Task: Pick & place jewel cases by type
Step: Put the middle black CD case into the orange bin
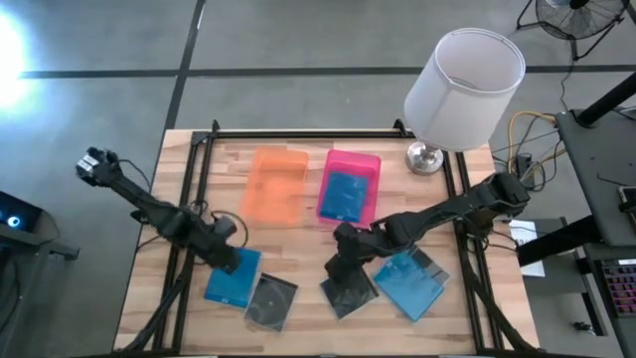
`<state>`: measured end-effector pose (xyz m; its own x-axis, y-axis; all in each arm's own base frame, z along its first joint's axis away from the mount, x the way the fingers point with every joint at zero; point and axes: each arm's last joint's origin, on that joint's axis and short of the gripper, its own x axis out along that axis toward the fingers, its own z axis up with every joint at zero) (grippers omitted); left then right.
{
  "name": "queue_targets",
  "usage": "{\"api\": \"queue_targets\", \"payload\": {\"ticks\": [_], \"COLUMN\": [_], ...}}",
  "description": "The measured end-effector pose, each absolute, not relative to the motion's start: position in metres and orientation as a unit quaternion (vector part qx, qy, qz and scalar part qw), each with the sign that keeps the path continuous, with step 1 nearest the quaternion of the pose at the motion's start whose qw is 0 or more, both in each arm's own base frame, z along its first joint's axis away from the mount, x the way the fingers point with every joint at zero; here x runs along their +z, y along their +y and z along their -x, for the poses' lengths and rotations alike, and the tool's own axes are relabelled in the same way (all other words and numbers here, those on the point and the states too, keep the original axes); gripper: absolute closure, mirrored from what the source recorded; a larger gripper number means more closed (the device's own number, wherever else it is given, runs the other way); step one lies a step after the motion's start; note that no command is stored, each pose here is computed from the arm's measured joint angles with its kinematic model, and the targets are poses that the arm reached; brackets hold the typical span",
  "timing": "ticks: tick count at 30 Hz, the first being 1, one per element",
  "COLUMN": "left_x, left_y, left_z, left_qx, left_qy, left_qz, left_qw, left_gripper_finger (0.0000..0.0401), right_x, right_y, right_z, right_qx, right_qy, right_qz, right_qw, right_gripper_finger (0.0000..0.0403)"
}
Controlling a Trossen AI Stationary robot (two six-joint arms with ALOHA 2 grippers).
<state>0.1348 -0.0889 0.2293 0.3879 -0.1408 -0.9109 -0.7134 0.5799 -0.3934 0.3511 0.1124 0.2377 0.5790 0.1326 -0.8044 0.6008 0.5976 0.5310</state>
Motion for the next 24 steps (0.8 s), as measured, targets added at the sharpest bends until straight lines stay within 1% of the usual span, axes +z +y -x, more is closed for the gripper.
{"api": "queue_targets", "payload": {"ticks": [3,5,10,13,15,18,20,22,24], "left_x": [0.211,0.201,0.197,0.199,0.195,0.186,0.183,0.184,0.188], "left_y": [-0.103,-0.107,-0.107,-0.104,-0.105,-0.106,-0.108,-0.109,-0.113], "left_z": [-0.13,-0.124,-0.114,-0.11,-0.11,-0.111,-0.115,-0.118,-0.124], "left_qx": [0.185,0.21,0.286,0.337,0.342,0.33,0.319,0.31,0.284], "left_qy": [0.526,0.543,0.586,0.617,0.626,0.627,0.614,0.593,0.568], "left_qz": [0.438,0.429,0.373,0.32,0.309,0.312,0.33,0.34,0.352], "left_qw": [0.705,0.691,0.66,0.635,0.629,0.633,0.642,0.661,0.688], "left_gripper_finger": [0.0284,0.0284,0.0284,0.0284,0.0284,0.0284,0.0284,0.0284,0.0284], "right_x": [0.237,0.233,0.22,0.211,0.207,0.203,0.203,0.203,0.202], "right_y": [0.113,0.113,0.111,0.11,0.109,0.108,0.113,0.123,0.135], "right_z": [-0.35,-0.349,-0.343,-0.338,-0.337,-0.337,-0.336,-0.335,-0.327], "right_qx": [-0.147,-0.153,-0.173,-0.185,-0.195,-0.2,-0.181,-0.14,-0.122], "right_qy": [0.436,0.44,0.448,0.456,0.457,0.449,0.452,0.468,0.494], "right_qz": [-0.416,-0.409,-0.376,-0.382,-0.391,-0.409,-0.419,-0.413,-0.403], "right_qw": [0.784,0.784,0.793,0.782,0.774,0.769,0.766,0.769,0.76], "right_gripper_finger": [0.0168,0.0168,0.0168,0.0169,0.0169,0.0169,0.0169,0.0169,0.0169]}}
